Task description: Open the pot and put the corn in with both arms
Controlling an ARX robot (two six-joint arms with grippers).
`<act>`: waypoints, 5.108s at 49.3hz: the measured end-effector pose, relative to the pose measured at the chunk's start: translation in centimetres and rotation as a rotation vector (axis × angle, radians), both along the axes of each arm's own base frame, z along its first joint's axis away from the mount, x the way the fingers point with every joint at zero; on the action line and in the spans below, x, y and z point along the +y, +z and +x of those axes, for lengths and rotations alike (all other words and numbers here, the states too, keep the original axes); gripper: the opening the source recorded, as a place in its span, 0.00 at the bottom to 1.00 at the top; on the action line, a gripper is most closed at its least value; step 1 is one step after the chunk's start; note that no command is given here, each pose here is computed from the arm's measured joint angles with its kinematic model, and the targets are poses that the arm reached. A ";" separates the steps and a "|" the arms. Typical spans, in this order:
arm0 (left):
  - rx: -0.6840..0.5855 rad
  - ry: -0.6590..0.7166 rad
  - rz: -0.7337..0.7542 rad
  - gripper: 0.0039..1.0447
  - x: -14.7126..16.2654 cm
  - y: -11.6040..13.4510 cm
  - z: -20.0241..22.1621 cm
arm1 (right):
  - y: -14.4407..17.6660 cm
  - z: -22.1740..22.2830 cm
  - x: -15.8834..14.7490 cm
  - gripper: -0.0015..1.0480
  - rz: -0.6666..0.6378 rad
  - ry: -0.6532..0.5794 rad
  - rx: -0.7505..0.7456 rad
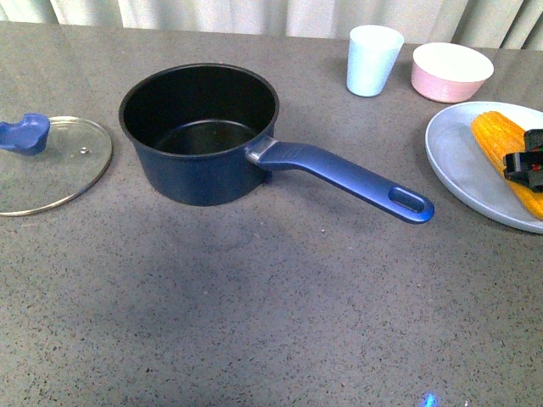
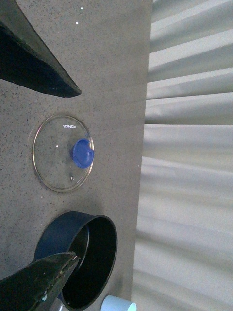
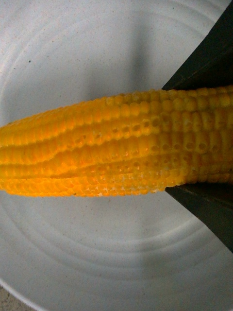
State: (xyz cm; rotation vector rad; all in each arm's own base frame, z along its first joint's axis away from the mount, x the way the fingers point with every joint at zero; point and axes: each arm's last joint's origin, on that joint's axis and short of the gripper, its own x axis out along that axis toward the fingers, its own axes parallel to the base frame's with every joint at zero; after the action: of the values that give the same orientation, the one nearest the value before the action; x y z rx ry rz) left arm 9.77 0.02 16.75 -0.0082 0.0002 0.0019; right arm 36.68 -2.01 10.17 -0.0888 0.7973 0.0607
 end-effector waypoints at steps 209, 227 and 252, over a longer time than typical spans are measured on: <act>0.000 0.000 0.000 0.92 0.0 0.0 0.0 | 7.0 -23.6 2.0 0.02 0.092 -0.060 -0.811; 0.000 0.000 0.000 0.92 0.0 0.0 0.0 | 7.3 -24.7 2.0 0.02 0.093 -0.059 -0.821; 0.000 0.000 0.000 0.92 0.0 0.0 0.0 | 7.2 -25.9 2.0 0.02 0.093 -0.059 -0.821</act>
State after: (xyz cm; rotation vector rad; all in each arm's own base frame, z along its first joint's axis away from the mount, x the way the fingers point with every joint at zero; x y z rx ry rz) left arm 9.77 0.02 16.75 -0.0078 -0.0002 0.0019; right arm 10.83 0.02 17.40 0.0029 -0.0235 0.0019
